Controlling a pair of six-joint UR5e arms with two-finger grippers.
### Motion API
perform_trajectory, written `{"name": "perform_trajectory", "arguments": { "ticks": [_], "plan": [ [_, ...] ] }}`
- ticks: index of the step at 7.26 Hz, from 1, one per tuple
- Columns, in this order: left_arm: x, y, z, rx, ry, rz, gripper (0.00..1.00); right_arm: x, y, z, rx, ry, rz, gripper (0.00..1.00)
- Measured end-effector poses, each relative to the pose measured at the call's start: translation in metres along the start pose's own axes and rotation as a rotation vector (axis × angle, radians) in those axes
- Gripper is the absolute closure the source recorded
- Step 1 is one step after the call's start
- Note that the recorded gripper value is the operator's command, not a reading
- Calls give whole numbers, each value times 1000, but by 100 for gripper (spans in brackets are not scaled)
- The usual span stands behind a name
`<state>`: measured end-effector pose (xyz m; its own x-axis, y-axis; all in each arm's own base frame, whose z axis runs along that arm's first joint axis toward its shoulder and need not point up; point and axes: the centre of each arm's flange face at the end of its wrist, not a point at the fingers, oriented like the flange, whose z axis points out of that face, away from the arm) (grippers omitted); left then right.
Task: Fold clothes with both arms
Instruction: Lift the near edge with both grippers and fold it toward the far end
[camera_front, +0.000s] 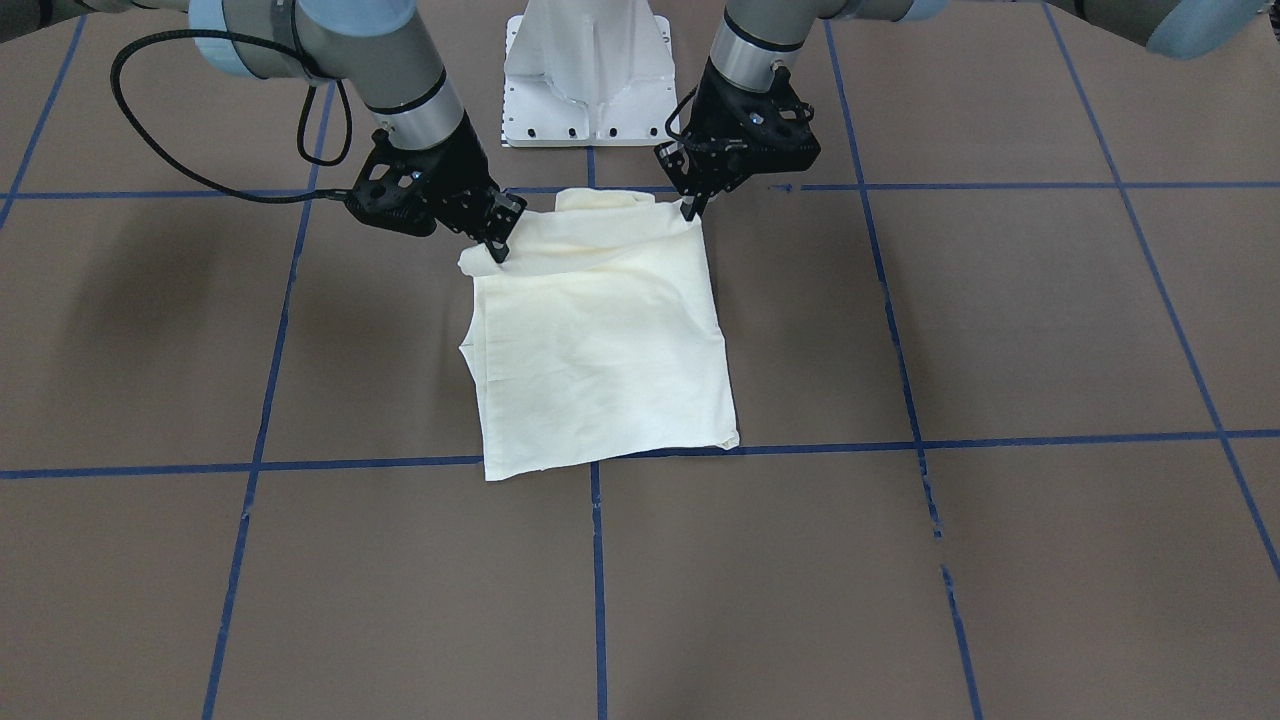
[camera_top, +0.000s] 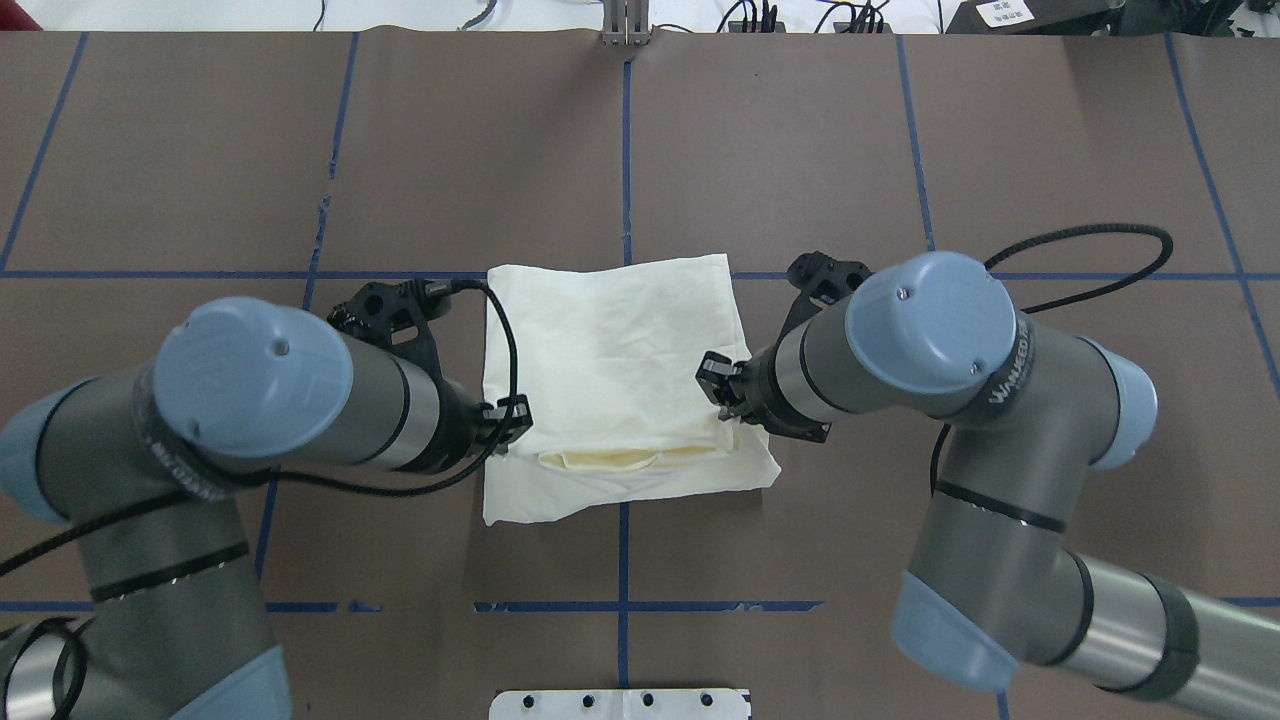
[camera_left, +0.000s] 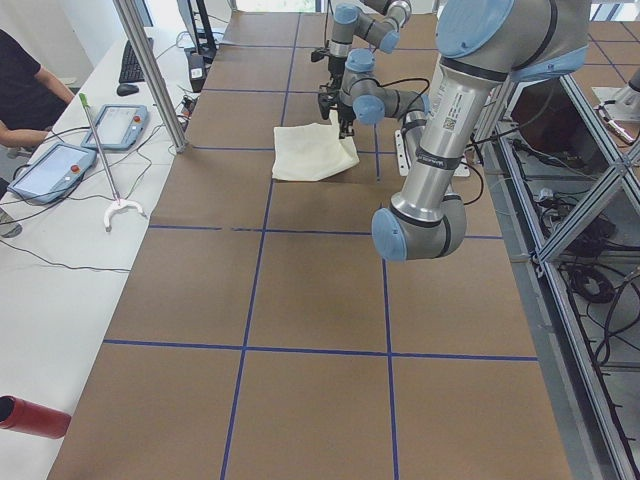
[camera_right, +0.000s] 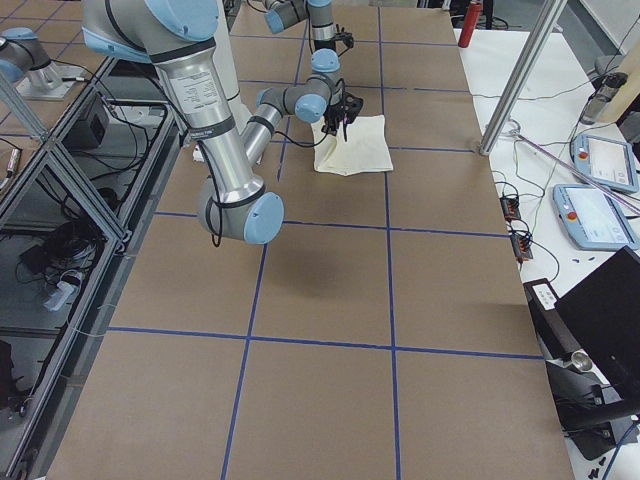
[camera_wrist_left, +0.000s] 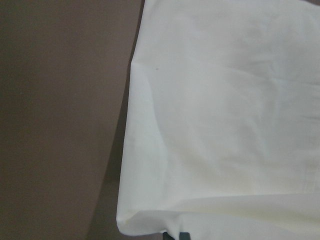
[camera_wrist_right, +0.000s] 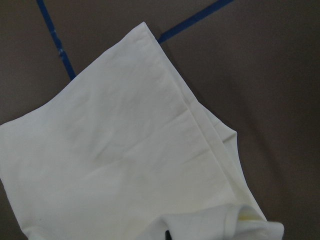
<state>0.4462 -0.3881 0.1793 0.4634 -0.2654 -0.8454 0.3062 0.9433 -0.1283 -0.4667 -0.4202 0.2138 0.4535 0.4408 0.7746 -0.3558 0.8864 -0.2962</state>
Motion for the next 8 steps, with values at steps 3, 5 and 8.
{"name": "perform_trajectory", "arguments": {
  "ticks": [3, 5, 8],
  "plan": [
    [-1, -65, 41, 66, 23, -39, 100, -39, -71, 67, 31, 37, 53, 100],
    [12, -85, 66, 81, 35, -44, 100, -47, -91, 93, 42, 66, 72, 100],
    [25, -116, 86, 111, 28, -50, 100, -45, -104, 103, 51, 83, 89, 1]
  ]
}}
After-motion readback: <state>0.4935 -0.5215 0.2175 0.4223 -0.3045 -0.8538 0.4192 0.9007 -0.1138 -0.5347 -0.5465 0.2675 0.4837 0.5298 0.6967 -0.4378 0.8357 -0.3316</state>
